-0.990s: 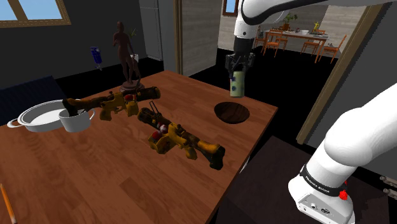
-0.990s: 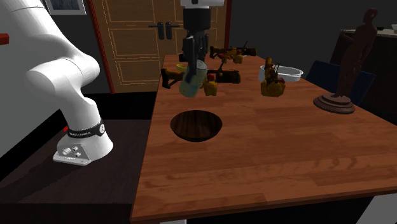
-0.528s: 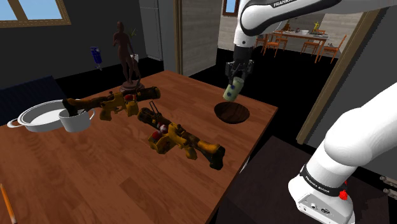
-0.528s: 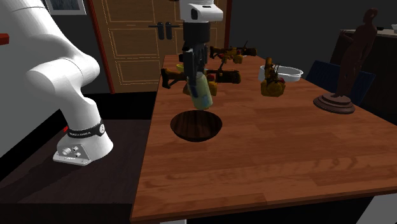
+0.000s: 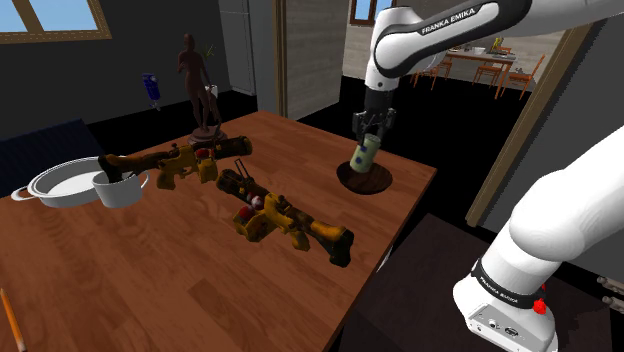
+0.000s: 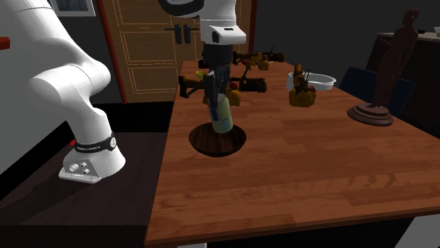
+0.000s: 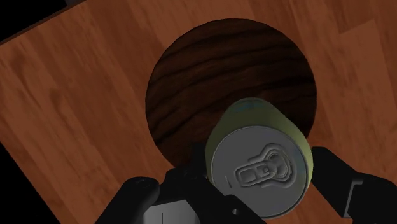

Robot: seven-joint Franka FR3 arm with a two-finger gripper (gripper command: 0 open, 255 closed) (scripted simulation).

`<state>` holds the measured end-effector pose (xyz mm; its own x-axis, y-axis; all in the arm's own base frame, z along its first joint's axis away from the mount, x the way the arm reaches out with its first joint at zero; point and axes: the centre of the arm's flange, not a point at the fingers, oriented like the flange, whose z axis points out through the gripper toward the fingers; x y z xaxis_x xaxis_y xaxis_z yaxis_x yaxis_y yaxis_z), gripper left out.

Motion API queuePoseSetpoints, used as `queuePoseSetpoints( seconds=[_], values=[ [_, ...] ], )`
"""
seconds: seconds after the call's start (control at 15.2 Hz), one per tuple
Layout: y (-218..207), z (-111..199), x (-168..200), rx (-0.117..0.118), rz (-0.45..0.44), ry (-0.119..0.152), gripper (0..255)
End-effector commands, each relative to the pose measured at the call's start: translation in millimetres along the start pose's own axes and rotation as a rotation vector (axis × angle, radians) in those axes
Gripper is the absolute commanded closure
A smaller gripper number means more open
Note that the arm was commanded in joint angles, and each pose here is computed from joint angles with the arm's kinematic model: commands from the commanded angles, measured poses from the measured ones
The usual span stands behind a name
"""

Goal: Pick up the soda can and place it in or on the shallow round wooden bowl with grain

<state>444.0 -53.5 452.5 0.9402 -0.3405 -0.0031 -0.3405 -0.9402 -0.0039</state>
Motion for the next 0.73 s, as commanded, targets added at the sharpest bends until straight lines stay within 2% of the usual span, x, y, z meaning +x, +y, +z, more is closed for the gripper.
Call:
queuePoseSetpoints(
  seconds=[0.0, 0.2, 0.66],
  values=[
    [-0.9, 11.2, -0.7, 0.0, 0.0, 0.001, 255],
    [-0.8, 25.8, -0.6, 0.0, 0.0, 0.001, 255],
    [-0.8, 25.8, -0.6, 0.0, 0.0, 0.001, 255]
  ],
)
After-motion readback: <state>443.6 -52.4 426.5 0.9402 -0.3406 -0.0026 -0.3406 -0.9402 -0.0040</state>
